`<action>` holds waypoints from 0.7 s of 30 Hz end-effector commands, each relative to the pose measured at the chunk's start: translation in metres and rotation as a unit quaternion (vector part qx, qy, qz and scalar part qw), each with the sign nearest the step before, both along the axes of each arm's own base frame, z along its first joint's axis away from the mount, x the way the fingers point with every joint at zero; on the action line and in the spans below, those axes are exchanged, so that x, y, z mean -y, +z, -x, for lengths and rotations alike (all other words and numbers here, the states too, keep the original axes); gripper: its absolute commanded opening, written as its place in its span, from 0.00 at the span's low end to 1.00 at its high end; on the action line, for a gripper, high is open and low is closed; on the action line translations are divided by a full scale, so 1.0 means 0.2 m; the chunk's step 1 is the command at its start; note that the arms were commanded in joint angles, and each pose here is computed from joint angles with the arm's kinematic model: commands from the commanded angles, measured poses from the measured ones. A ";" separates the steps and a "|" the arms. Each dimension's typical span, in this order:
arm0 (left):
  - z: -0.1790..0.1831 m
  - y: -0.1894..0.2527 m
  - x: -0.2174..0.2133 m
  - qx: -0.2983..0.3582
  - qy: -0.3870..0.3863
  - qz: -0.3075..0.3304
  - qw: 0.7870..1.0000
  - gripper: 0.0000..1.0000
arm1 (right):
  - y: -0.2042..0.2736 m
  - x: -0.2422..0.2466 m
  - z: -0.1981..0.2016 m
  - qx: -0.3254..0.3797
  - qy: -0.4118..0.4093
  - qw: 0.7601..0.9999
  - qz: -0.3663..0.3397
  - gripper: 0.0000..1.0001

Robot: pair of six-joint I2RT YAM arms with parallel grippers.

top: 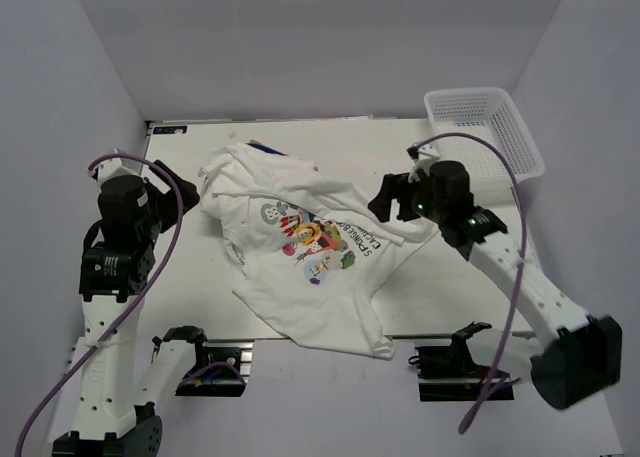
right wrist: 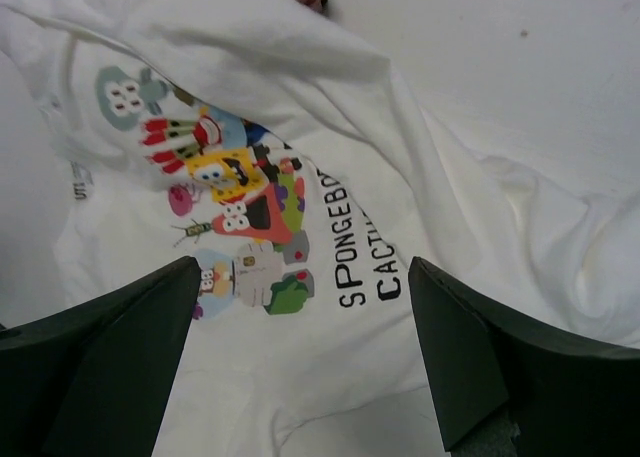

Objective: Fold and stack the t-shirts
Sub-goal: Put the neatly folded tshirt into the corner of the board with the left arm

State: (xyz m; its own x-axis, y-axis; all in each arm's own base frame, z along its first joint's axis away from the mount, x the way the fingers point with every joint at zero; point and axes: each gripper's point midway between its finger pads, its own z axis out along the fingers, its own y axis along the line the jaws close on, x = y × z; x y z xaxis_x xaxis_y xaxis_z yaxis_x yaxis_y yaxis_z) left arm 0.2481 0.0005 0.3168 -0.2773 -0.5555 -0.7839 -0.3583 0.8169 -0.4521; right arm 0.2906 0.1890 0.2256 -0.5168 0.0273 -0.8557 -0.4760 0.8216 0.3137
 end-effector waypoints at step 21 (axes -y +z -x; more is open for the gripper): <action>-0.27 -0.15 0.11 -0.037 -0.071 0.002 0.997 1.00 | -0.99 -0.39 -0.70 -0.087 -0.002 0.959 0.271 0.90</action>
State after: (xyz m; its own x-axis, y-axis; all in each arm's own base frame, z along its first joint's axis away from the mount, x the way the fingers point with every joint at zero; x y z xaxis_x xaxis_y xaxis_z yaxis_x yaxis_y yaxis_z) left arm 0.2995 -0.0203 0.2657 -0.4459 -0.5176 -0.7302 -0.3113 0.8546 -0.4157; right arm 0.4207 0.2701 0.0257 -0.6565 -0.3969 -0.6415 -0.4781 0.8767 -0.0531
